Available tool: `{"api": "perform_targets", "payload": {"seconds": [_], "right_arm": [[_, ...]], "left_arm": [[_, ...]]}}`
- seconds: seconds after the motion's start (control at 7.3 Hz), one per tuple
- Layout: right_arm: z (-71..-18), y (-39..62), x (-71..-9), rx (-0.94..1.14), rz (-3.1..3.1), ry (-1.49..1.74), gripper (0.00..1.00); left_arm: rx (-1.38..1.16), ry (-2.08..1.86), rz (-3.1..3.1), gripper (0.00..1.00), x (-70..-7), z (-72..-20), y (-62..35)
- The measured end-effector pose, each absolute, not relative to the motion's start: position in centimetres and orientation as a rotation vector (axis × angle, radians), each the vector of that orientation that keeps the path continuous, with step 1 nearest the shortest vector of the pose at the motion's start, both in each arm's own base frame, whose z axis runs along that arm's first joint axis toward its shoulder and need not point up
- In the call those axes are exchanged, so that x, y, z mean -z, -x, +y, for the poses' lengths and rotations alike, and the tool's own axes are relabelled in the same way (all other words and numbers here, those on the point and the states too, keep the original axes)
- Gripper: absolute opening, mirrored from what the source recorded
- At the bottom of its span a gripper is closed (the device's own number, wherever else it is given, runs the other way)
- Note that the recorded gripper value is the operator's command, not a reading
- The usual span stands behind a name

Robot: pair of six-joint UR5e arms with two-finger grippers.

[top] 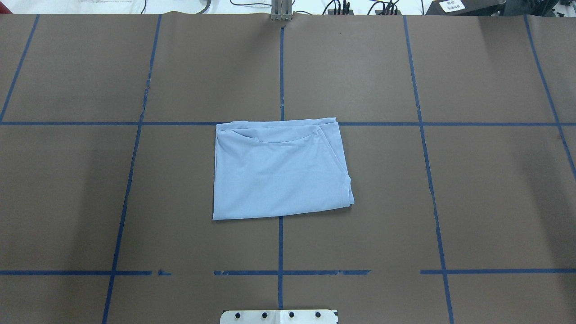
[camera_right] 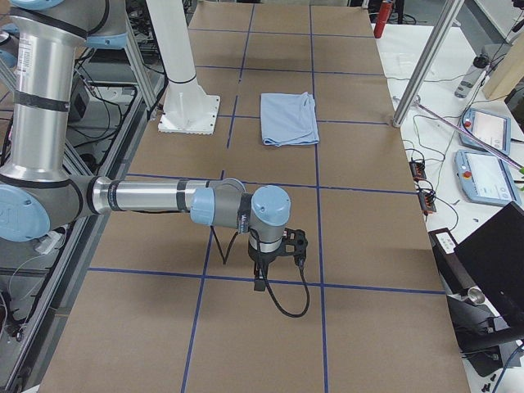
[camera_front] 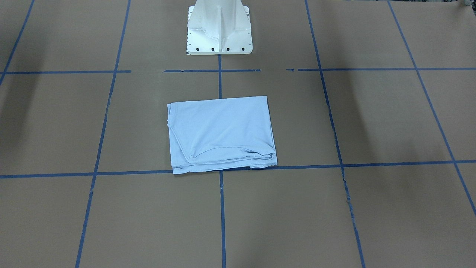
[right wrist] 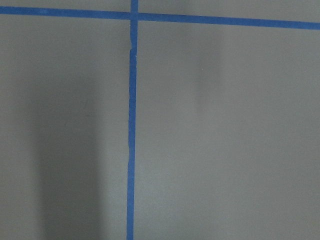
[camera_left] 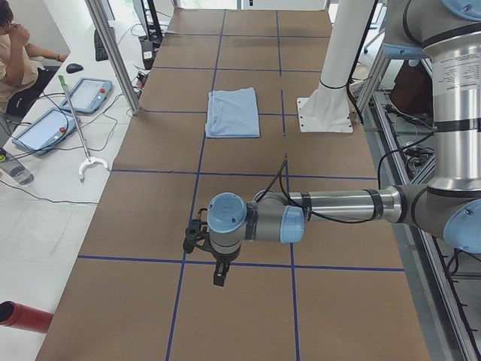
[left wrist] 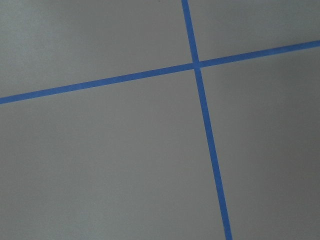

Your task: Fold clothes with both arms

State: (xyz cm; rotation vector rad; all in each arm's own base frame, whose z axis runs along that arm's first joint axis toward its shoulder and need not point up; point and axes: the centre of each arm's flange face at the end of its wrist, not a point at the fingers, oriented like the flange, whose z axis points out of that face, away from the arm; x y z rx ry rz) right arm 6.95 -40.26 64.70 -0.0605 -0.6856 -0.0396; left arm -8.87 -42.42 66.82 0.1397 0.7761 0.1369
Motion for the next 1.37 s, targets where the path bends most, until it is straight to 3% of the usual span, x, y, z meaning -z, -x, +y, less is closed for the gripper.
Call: {"api": "perform_targets", "payload": {"seconds": [1.37], "right_arm": [[-40.18, -6.88, -64.75, 0.041, -0.687, 0.062, 1.00]], "left_arm": [[-0.145, -0.157, 0.781, 1.00, -66.19, -42.58, 8.81]]}}
